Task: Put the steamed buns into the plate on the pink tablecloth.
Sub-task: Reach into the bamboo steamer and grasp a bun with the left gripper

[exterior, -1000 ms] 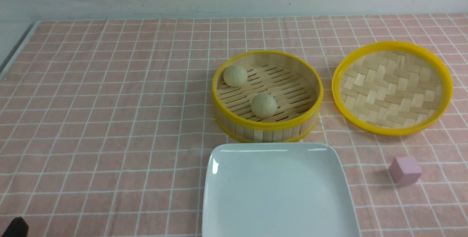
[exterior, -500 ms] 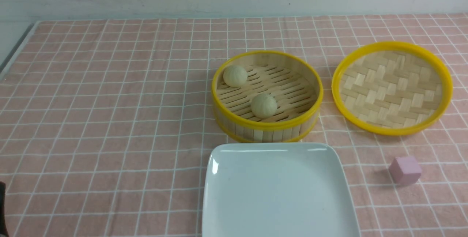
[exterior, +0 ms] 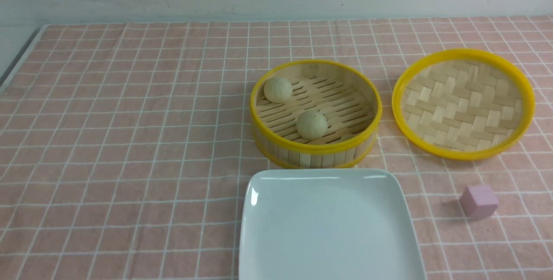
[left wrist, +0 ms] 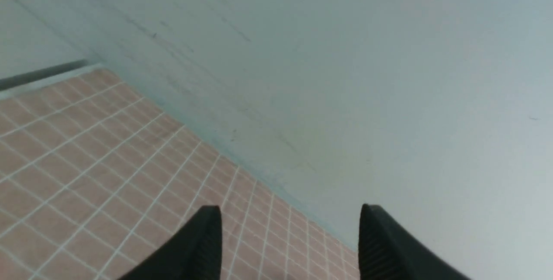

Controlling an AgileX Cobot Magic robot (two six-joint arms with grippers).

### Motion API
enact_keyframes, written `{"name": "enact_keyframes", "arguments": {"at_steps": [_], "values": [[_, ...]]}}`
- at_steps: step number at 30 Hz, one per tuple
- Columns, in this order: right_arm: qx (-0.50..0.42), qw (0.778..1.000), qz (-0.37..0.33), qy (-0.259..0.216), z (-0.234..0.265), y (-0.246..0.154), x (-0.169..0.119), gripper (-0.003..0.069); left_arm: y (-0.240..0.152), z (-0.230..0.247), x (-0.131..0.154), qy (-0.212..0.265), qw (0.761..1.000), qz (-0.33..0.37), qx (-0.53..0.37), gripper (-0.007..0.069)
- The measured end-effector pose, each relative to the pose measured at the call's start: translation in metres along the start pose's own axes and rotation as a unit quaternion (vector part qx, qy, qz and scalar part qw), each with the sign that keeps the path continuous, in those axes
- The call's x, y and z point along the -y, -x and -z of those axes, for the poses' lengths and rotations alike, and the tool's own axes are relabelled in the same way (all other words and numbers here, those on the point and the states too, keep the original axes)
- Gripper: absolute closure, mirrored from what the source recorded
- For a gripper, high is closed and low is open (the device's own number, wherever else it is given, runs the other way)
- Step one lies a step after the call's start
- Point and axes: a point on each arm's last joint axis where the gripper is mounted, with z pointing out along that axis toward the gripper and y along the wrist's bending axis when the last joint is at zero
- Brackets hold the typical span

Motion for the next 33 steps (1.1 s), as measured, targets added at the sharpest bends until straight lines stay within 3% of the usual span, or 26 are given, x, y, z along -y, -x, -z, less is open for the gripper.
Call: {"name": "enact_keyframes", "arguments": {"at_steps": [6,13,21,33], "values": [[0.0,1.0,0.0,0.0,0.0,0.0,0.0,0.0111,0.03,-0.035,0.044,-0.08,0.99,-0.07,-0.096,0.0186],[0.0,1.0,0.0,0.0,0.0,0.0,0.0,0.0111,0.003,-0.104,0.095,-0.178,0.936,-0.202,-0.226,0.0167],[0.0,1.0,0.0,0.0,0.0,0.0,0.0,0.0111,-0.021,-0.167,0.13,-0.173,0.916,-0.25,-0.264,0.0042],[0.0,1.0,0.0,0.0,0.0,0.0,0.0,0.0111,-0.051,-0.231,0.153,-0.118,0.877,-0.284,-0.37,0.0056]]}}
